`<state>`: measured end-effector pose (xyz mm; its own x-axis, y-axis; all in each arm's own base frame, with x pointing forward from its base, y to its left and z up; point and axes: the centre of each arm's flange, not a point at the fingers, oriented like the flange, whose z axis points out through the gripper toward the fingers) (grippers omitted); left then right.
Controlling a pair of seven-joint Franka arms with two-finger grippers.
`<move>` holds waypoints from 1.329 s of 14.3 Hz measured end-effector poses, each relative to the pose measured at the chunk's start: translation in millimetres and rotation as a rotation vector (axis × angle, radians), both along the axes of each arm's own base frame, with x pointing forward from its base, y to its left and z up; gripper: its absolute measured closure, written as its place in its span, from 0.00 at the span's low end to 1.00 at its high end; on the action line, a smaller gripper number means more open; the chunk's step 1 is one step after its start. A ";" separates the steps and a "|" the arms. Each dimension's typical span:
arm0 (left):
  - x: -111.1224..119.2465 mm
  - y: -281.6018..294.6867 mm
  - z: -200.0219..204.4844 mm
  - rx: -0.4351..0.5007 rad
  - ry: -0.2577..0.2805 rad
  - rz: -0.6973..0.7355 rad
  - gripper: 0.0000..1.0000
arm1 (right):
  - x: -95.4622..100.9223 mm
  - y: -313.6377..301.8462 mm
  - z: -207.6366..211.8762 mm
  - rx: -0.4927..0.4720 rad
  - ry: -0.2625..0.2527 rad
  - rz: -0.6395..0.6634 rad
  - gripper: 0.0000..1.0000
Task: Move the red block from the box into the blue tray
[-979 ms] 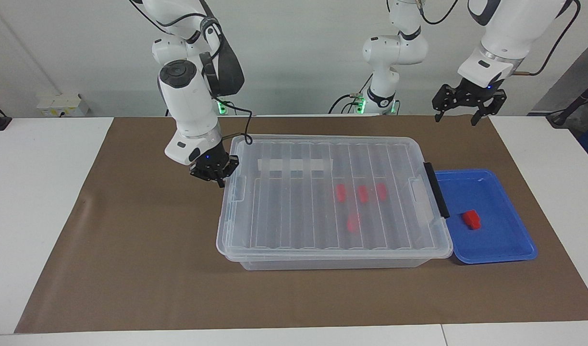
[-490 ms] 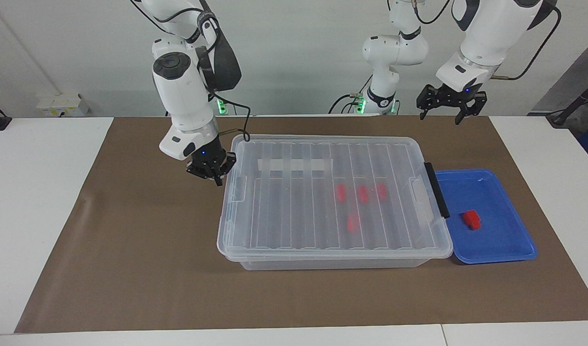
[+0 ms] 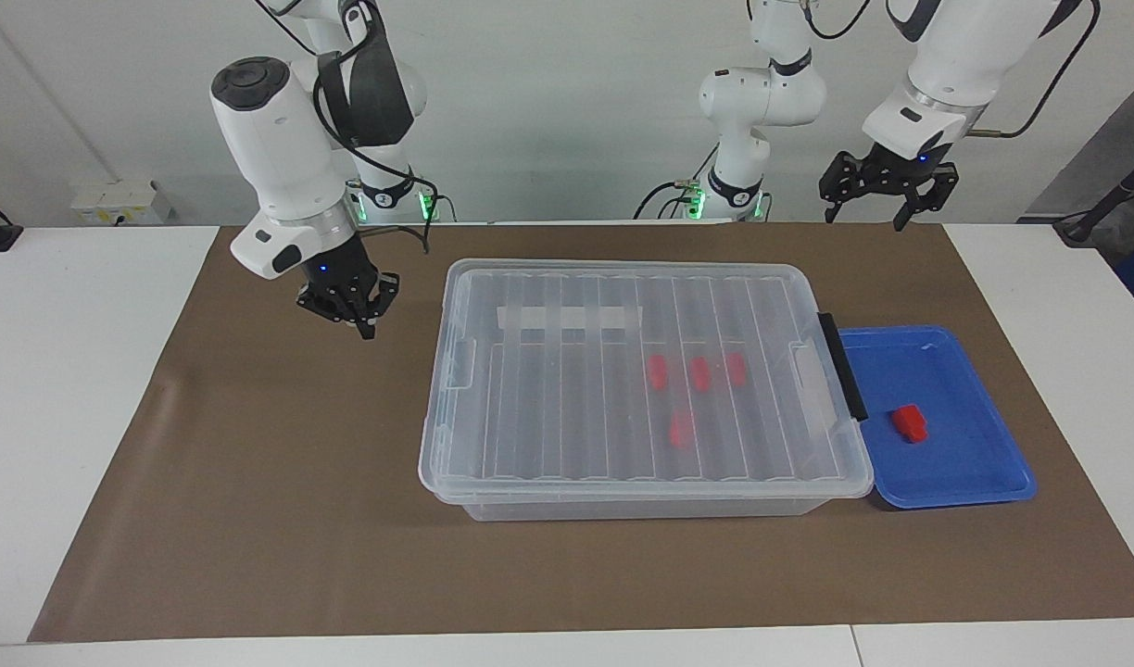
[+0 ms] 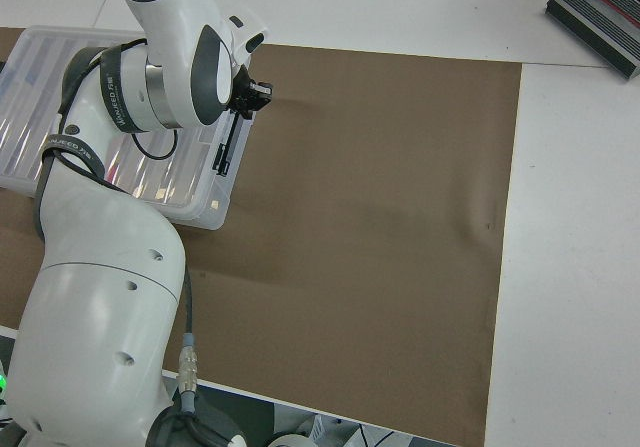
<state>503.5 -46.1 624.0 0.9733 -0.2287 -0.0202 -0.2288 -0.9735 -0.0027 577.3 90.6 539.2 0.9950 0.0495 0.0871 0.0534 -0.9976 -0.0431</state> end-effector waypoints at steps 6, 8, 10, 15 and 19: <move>10.1 2.9 -11.7 -0.001 -0.007 0.007 0.00 | -22.1 -41.9 47.5 -0.050 0.029 -0.081 0.65; 9.3 -1.3 -7.8 -0.002 -0.018 -0.002 0.00 | -31.2 -58.4 62.2 -0.053 0.041 -0.111 0.42; 8.3 -1.7 -5.2 -0.003 -0.024 -0.003 0.00 | -36.7 -76.1 75.6 -0.053 0.046 -0.144 0.22; 8.9 4.7 -4.5 -0.005 -0.028 0.009 0.00 | -37.0 -86.2 94.9 -0.053 0.041 -0.163 0.00; 17.7 23.1 0.0 -0.012 -0.093 0.043 0.00 | -35.7 -86.4 101.0 -0.054 0.047 -0.163 0.00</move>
<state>521.2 -23.0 624.0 0.9797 -0.1866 0.0729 -0.1864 -0.9824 -0.0098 541.6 4.2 640.2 0.9931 -0.1094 0.0422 -0.1100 -0.9939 0.0117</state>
